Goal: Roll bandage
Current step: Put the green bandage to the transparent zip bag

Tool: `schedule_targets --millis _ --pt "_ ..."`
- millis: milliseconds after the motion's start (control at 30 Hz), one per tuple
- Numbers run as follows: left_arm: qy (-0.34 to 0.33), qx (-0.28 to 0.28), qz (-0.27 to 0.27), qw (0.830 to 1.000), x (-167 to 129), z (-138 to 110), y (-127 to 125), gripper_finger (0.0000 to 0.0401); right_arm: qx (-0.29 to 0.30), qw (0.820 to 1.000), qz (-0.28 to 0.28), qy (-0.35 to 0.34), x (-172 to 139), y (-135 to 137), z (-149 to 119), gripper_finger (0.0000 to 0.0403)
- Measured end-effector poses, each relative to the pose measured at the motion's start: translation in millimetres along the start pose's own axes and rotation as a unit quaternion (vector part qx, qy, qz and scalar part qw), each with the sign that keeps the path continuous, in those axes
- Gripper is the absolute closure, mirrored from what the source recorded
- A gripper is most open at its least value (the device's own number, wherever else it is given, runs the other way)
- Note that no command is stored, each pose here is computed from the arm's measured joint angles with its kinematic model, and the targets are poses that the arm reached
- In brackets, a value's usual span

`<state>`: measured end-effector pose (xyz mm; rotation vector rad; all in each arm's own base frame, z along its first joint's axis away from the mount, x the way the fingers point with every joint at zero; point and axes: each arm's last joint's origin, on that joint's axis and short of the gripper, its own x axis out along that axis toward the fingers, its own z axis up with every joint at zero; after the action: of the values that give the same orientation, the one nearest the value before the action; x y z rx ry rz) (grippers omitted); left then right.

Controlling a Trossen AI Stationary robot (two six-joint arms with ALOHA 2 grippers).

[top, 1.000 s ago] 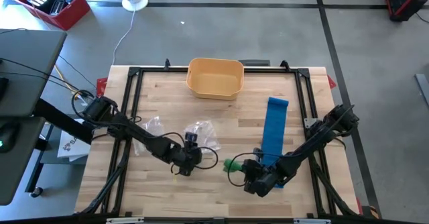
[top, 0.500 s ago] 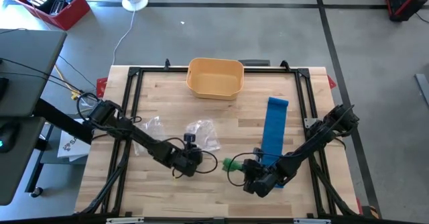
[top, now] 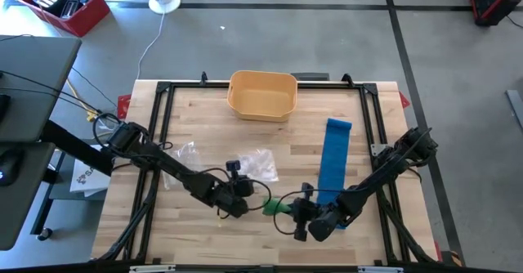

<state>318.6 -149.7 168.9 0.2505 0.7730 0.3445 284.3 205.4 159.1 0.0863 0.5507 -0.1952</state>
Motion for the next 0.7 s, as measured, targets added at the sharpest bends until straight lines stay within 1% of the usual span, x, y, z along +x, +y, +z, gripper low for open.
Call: schedule_targets --millis 167,267,467,633,700 --pt "-0.031 -0.029 -0.021 0.999 -13.3 23.4 -7.0 0.0400 0.009 0.998 -0.042 -0.042 2.4 -3.6 6.3 0.0373" --pt "-0.044 -0.040 -0.026 0.998 -18.2 32.1 -8.8 0.0400 0.017 0.996 -0.061 -0.061 3.5 -5.3 9.5 0.0373" --pt "-0.073 -0.057 0.008 0.996 -28.0 41.9 -11.9 0.0400 0.042 0.995 -0.074 -0.052 6.1 -10.4 8.9 0.0373" --pt "-0.094 -0.063 0.031 0.993 -34.4 46.1 -14.6 0.0401 0.053 0.994 -0.085 -0.040 6.7 -13.8 6.4 0.0373" --pt "-0.111 -0.075 0.041 0.990 -36.8 49.1 -15.8 0.0401 0.055 0.994 -0.089 -0.029 8.1 -16.5 4.2 0.0373"
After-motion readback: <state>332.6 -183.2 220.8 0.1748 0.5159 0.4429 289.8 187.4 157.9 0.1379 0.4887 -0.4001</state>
